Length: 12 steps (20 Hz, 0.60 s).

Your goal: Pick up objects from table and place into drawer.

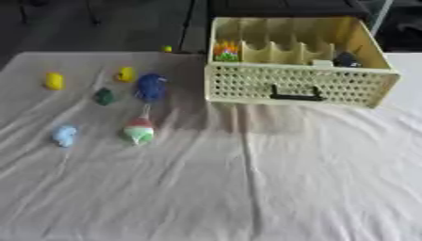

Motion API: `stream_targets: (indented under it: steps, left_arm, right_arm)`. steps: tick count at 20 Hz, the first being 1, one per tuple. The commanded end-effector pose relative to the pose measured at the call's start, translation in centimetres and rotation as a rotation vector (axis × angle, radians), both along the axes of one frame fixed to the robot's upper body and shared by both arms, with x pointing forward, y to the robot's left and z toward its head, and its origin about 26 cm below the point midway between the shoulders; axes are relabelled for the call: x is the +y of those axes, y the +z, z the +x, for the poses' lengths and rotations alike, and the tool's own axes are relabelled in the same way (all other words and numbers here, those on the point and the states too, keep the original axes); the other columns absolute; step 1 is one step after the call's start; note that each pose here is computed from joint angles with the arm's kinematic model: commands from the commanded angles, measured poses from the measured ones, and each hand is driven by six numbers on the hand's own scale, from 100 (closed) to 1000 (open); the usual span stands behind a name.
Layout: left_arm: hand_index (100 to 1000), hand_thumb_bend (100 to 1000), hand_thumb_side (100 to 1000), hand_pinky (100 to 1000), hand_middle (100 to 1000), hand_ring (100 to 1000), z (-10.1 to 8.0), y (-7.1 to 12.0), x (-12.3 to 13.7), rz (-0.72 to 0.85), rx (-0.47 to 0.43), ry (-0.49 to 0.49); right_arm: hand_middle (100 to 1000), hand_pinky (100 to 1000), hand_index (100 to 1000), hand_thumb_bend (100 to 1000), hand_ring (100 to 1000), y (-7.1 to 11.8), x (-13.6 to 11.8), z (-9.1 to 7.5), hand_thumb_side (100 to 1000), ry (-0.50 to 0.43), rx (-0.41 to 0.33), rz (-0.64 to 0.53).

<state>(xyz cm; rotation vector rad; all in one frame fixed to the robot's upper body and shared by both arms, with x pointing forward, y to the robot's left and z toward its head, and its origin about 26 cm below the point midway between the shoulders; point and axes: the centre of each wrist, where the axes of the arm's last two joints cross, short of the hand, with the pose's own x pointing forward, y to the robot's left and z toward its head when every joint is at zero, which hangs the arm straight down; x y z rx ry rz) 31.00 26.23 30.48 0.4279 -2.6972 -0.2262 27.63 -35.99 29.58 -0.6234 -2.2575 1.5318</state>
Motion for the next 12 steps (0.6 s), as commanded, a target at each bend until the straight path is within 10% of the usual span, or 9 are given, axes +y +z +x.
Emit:
stream_targets:
  steps: [1,6,12]
  left_arm:
    - [962,100,918,651,702,761,-0.3,-0.7,-0.4,0.01,0.014,-0.019]
    - [963,100,910,645,695,755,-0.1,-2.3,-1.1,0.014,0.104,-0.062]
    - [963,100,922,650,696,756,-0.1,-3.4,-1.3,0.012,0.105,-0.095]
  right_arm:
    - [514,186,756,100,382,1.1,0.3,-0.4,815,0.005,0.057,-0.25]
    - [571,161,790,100,355,-0.3,1.1,-0.1,667,0.02,0.207,-0.519]
    - [599,147,855,100,329,-1.7,2.2,0.3,727,0.003,0.327,-0.636]
